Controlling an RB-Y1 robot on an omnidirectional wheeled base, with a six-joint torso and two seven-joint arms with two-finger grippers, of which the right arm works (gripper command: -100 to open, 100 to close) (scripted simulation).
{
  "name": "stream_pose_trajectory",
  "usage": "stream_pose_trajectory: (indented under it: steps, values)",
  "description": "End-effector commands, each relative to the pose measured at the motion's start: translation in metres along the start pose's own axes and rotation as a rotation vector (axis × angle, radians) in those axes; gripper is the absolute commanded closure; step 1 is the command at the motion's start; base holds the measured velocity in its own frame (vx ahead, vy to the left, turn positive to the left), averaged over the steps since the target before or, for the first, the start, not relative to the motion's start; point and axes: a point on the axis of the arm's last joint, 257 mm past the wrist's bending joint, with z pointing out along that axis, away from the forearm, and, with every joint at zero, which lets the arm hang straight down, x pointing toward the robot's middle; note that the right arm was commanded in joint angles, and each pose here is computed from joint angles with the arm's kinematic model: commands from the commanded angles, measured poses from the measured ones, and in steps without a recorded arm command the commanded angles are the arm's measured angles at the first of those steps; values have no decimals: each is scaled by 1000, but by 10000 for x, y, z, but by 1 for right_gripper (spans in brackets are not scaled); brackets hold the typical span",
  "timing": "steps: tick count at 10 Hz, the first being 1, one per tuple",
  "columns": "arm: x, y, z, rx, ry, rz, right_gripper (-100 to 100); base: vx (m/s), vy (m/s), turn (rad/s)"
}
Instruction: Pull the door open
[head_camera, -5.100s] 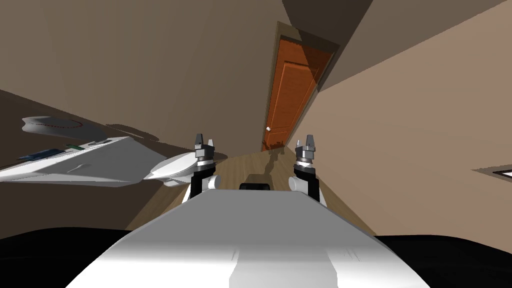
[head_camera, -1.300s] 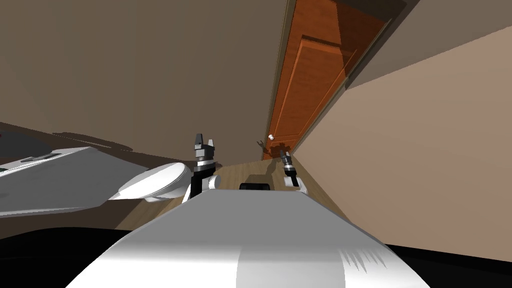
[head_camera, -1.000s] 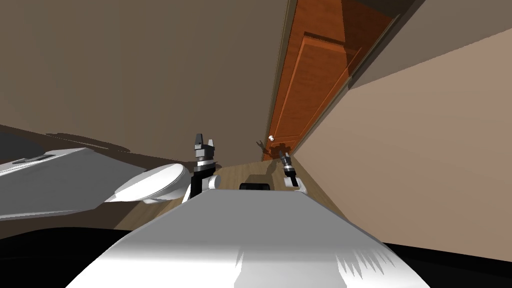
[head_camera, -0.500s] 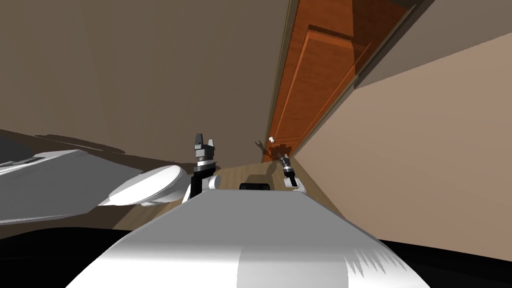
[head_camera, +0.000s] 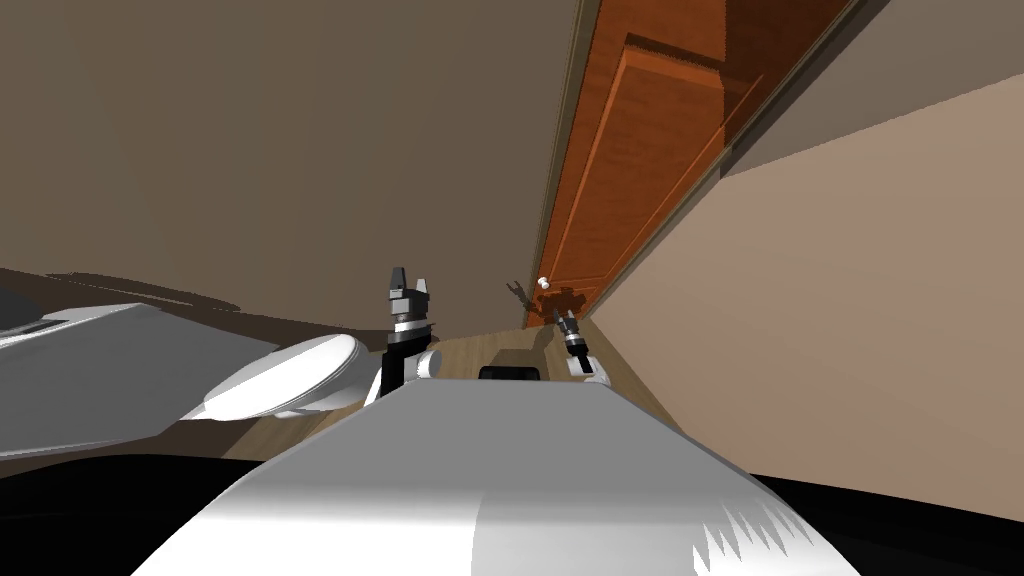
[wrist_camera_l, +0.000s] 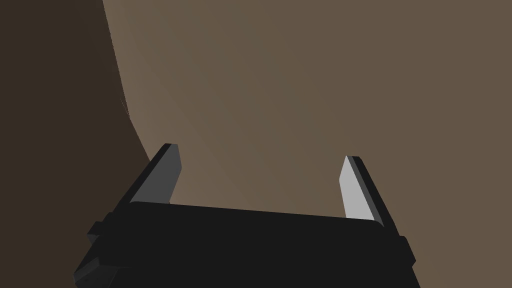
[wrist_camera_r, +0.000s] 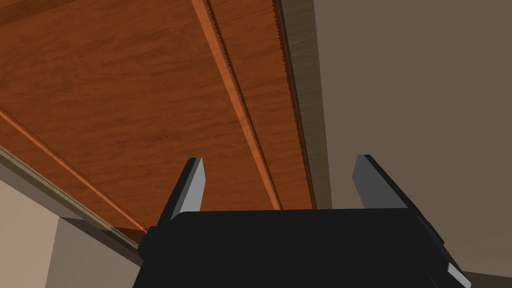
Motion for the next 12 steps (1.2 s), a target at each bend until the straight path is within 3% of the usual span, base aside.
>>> stream_pose_trajectory:
  steps: [1,12]
  values:
    - [81,-30,-10,-2,17,-26,-100,106,-31,18]
    - [559,-94,-127,-27,122,-169,-100,89,-26,16]
